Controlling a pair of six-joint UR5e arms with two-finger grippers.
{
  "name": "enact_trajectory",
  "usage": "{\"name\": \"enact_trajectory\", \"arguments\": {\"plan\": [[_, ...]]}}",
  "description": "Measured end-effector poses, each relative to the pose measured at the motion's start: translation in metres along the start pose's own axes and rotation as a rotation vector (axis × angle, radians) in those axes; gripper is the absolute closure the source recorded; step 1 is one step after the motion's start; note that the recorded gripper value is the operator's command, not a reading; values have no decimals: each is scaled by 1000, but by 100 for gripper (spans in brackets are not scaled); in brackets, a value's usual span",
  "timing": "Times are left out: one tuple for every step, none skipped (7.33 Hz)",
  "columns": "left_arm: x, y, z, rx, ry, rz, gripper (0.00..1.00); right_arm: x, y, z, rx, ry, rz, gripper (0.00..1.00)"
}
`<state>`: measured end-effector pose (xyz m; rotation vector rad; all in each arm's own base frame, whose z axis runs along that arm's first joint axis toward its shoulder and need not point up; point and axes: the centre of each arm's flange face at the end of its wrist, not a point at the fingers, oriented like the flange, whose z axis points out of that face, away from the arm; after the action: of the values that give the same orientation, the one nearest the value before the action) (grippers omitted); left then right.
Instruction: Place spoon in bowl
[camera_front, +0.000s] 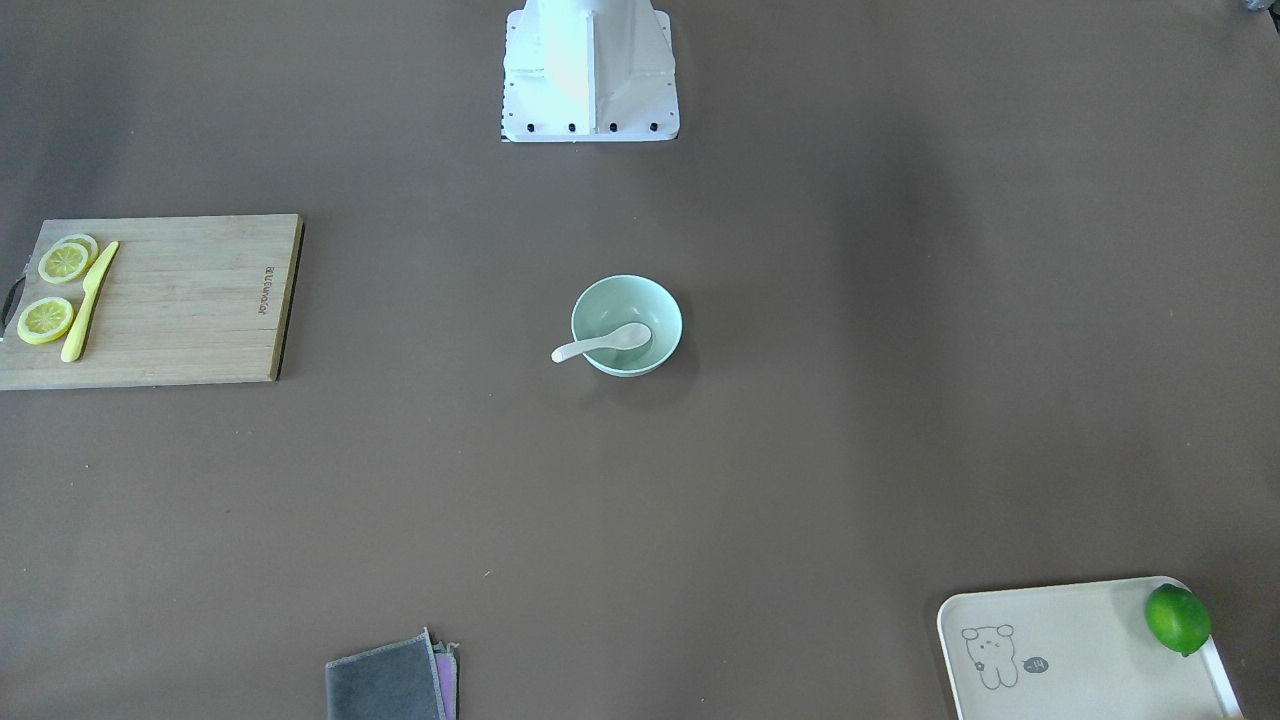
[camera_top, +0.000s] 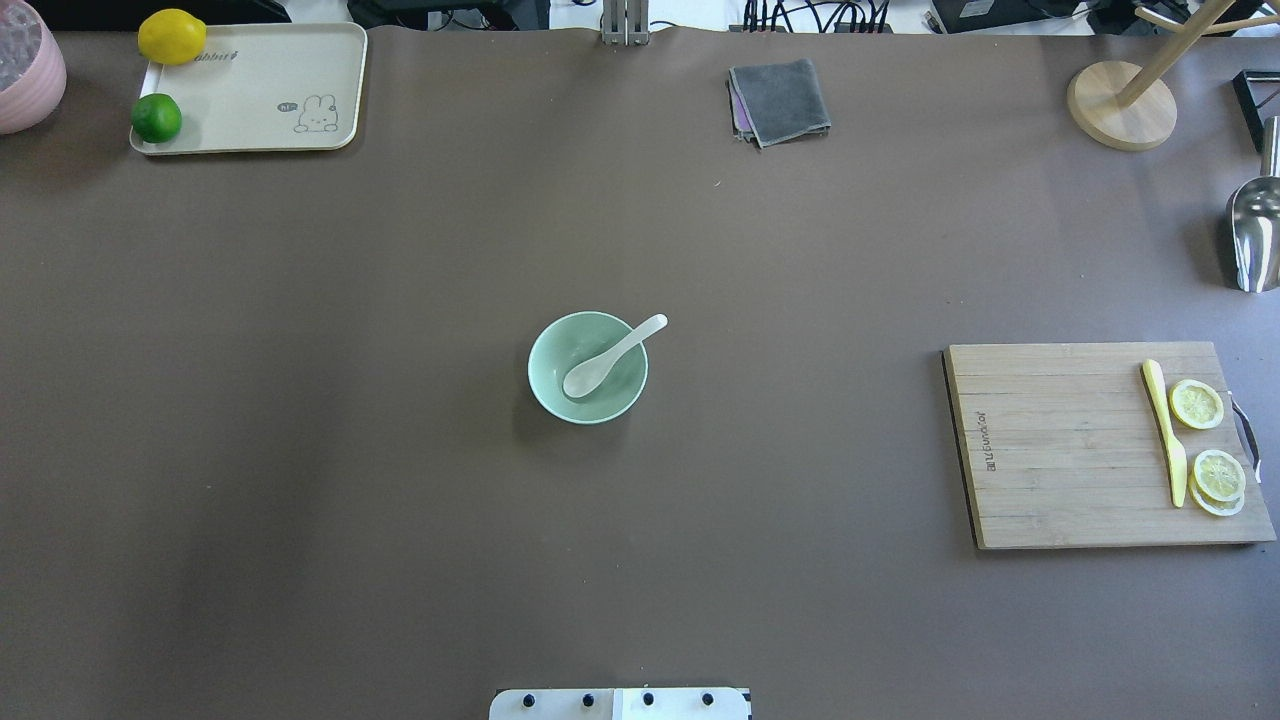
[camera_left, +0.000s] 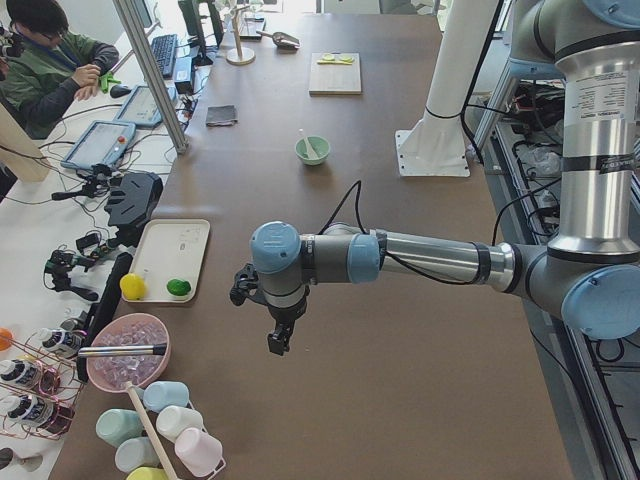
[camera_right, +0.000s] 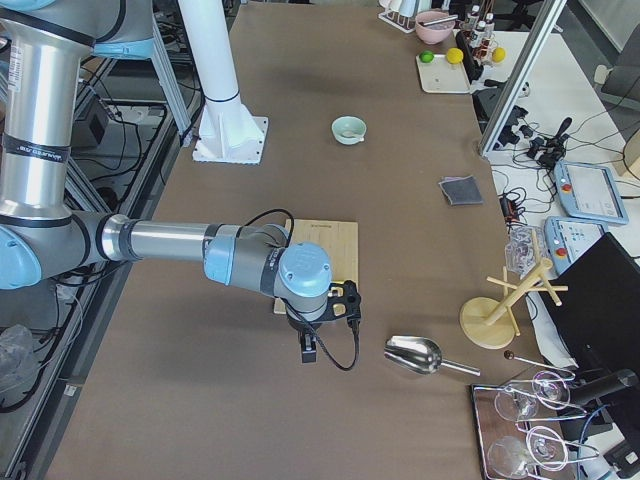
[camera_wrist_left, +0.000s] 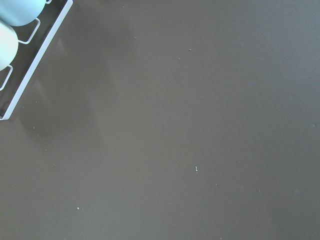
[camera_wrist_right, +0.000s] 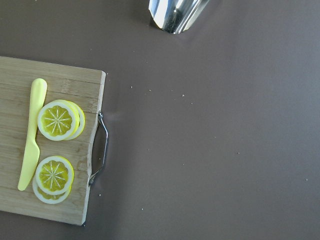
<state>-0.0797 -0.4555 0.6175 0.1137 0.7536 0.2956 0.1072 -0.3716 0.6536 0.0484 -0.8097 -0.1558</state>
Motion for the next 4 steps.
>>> {"name": "enact_trajectory", "arguments": {"plan": [[0,0,0,-1,-1,0,1,-1,0,-1,2,-1,-1,0],[-1,0,1,-2,-1,0,1,-1,1,0,2,-2,-2,0],[-1,1,1,-2,-1,-1,1,-1,1,0,1,-3,-1,0],[-1,0,1,-1,0,0,1,-1,2,0,3,-4,-2,0]]}}
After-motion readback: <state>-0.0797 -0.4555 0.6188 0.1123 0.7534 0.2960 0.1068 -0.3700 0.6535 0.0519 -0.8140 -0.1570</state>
